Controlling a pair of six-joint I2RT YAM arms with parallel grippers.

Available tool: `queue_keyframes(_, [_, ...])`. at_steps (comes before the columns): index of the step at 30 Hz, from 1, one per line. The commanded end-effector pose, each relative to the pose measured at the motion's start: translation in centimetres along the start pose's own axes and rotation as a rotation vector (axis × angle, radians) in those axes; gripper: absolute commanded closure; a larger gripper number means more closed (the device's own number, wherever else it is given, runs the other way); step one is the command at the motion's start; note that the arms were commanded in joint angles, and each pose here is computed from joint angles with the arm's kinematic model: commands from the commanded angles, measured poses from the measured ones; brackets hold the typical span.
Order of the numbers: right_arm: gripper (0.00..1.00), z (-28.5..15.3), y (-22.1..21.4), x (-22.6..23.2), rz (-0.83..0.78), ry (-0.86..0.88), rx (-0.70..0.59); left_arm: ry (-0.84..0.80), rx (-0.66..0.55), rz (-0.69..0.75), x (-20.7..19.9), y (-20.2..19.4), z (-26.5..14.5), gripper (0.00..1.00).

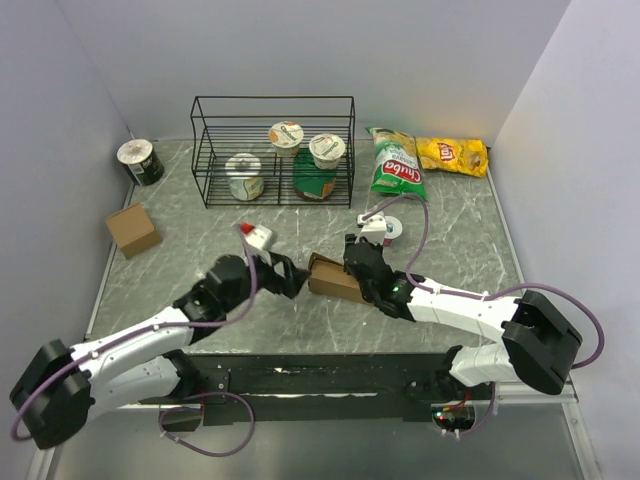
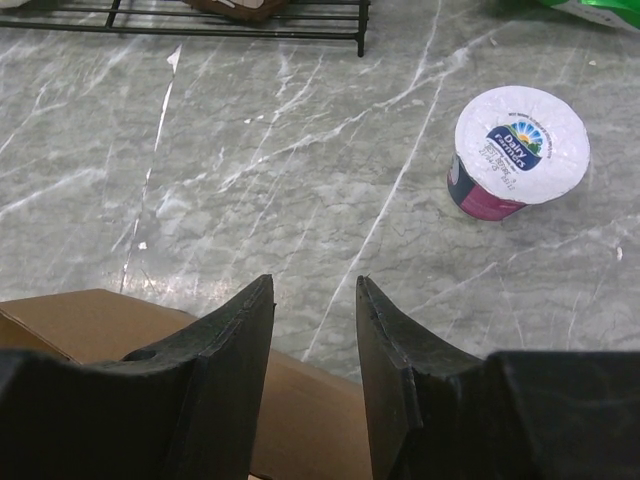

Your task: Fold the paper box

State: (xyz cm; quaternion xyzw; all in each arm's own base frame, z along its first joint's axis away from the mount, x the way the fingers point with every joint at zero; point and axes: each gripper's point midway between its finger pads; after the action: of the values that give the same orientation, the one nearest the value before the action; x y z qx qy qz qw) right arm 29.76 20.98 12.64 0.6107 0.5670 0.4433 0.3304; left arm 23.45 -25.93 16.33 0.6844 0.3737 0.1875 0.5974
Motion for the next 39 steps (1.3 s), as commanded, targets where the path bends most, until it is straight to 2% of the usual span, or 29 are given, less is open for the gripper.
queue_keyframes(1, [0.54, -0.2, -3.0, -1.7, -0.090, -0.051, 0.064, -0.130, -0.042, -0.171, -0.6, 4.3, -0.2, 0.04])
queue_keyframes(8, [0.54, -0.2, -3.0, -1.5, -0.105, -0.054, 0.061, -0.189, 0.042, -0.337, -1.7, 6.3, 2.0, 0.01])
queue_keyframes(12, [0.54, -0.3, -3.1, -1.3, -0.109, -0.052, 0.061, -0.211, 0.156, -0.369, -2.3, 5.3, 3.0, 0.04])
queue_keyframes(23, [0.54, -0.2, -3.1, -1.0, -0.113, -0.039, 0.057, -0.165, 0.278, -0.403, -1.5, 1.8, 5.0, 0.07])
queue_keyframes(30, [0.54, -0.1, -3.4, -0.9, -0.119, -0.033, 0.065, -0.157, 0.264, -0.408, -1.2, 1.8, 5.8, 0.17])
queue_keyframes(37, [0.54, -0.1, -3.5, -0.8, -0.124, -0.032, 0.064, -0.180, 0.271, -0.425, -1.6, 1.6, 6.1, 0.34])
queue_keyframes(39, [0.54, 0.0, -3.6, -0.9, -0.128, -0.035, 0.069, -0.188, 0.266, -0.435, -1.7, 1.6, 6.0, 0.36])
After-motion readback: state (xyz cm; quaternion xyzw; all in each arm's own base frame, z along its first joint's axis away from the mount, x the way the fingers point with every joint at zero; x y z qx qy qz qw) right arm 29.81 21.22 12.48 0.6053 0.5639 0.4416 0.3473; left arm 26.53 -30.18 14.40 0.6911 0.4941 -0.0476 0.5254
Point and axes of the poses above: each gripper's point midway between its finger pads, its own z axis out along the fingers, its own x axis along the line the jaws close on, y = z × x, and after that the axes turned 7 degrees about z, right-handed
